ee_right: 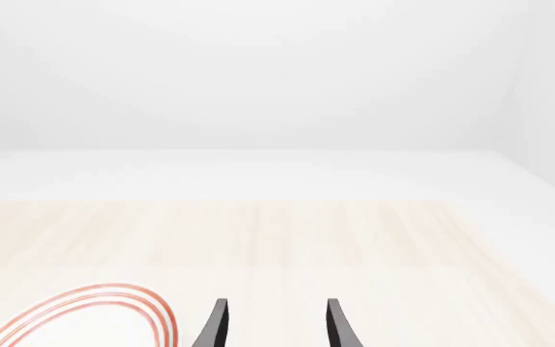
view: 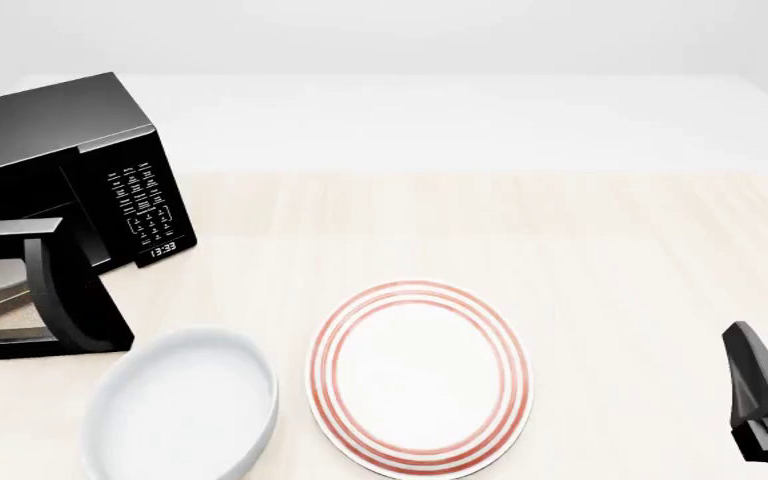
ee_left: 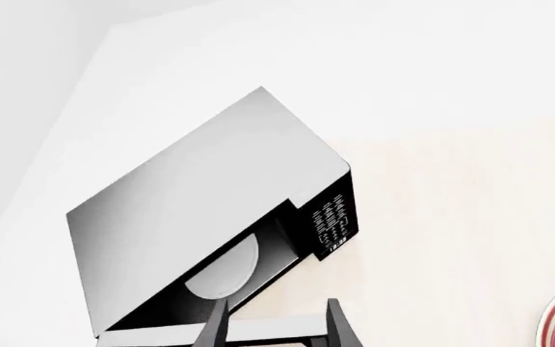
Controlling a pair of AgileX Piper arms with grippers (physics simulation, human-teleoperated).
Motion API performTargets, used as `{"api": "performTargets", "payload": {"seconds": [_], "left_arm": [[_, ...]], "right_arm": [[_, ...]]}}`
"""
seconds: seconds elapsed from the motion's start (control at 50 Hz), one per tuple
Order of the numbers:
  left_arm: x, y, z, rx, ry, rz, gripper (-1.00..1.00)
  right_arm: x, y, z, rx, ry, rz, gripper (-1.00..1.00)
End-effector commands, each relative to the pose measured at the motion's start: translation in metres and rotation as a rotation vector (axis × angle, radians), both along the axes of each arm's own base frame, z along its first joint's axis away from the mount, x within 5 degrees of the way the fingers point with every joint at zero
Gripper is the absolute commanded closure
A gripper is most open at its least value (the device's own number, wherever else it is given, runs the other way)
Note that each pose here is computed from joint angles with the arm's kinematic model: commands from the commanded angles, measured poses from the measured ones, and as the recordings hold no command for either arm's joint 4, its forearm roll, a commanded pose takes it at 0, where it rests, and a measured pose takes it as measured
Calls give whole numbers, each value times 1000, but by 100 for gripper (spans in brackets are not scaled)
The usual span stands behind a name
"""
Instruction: Open the microwave.
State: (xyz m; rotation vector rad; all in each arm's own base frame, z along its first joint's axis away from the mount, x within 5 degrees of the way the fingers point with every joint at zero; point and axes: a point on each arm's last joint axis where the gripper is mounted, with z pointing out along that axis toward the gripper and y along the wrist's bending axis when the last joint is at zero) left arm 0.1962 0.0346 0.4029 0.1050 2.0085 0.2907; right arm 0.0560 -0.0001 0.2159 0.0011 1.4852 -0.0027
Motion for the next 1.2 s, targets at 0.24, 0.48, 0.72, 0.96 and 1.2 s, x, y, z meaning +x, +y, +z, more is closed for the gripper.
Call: {"api": "performTargets", "payload": {"seconds": [0.24, 0.48, 0.72, 0.96, 1.2], "left_arm": [[43, -3, -24, -133, 28, 18, -100], [60, 3, -40, -138, 62, 35, -100], [72, 10, -55, -127, 85, 49, -100], [84, 17, -67, -117, 107, 58, -100], [91, 21, -86, -130, 131, 74, -100]], "right_arm": [[0, 0, 0, 0, 0, 0, -100], [0, 0, 0, 0, 0, 0, -100], [0, 0, 0, 0, 0, 0, -100], [0, 0, 0, 0, 0, 0, -100], [0, 0, 0, 0, 0, 0, -100]]}}
